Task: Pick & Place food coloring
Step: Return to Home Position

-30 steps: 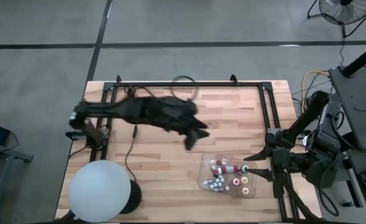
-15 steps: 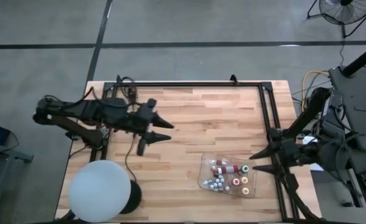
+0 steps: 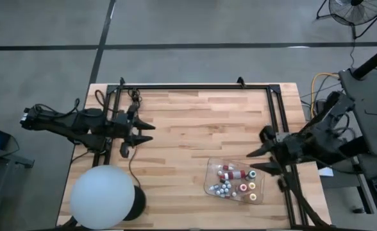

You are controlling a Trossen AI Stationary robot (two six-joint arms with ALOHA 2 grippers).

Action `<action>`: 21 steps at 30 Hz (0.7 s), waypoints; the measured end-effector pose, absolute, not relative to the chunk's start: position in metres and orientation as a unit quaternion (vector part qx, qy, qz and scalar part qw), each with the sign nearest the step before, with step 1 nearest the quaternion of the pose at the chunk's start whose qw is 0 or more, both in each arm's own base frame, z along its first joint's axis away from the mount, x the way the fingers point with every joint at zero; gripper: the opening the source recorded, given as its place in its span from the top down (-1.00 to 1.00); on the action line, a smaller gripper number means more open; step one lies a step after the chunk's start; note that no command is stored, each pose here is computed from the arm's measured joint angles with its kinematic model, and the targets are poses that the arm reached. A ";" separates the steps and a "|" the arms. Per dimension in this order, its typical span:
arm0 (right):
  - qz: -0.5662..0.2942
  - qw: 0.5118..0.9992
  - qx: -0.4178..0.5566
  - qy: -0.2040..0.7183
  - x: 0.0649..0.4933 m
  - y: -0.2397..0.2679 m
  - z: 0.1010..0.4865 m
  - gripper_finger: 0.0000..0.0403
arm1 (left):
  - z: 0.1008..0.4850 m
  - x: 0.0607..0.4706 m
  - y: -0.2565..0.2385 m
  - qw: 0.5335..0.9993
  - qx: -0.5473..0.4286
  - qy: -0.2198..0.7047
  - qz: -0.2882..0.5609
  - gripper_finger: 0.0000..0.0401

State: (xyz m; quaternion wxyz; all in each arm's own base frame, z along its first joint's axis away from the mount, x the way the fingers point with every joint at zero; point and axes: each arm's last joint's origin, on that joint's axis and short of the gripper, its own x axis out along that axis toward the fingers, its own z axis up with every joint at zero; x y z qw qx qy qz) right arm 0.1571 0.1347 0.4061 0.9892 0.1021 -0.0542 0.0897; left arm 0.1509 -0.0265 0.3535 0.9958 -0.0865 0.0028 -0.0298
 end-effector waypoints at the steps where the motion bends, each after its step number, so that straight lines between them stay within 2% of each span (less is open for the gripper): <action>1: 0.088 0.989 0.105 -0.055 0.161 0.134 0.398 0.37 | 0.348 0.146 -0.026 0.996 -0.087 0.002 -0.030 0.20; 6: 0.077 0.985 0.138 -0.074 0.173 0.128 0.366 0.34 | 0.325 0.124 -0.020 0.995 -0.100 -0.012 -0.021 0.20; 11: 0.125 0.977 0.141 -0.099 0.179 0.123 0.338 0.32 | 0.308 0.106 -0.017 0.994 -0.107 -0.033 -0.021 0.20; 21: 0.105 0.978 0.150 -0.099 0.179 0.109 0.294 0.37 | 0.277 0.084 -0.012 0.992 -0.108 -0.058 -0.023 0.20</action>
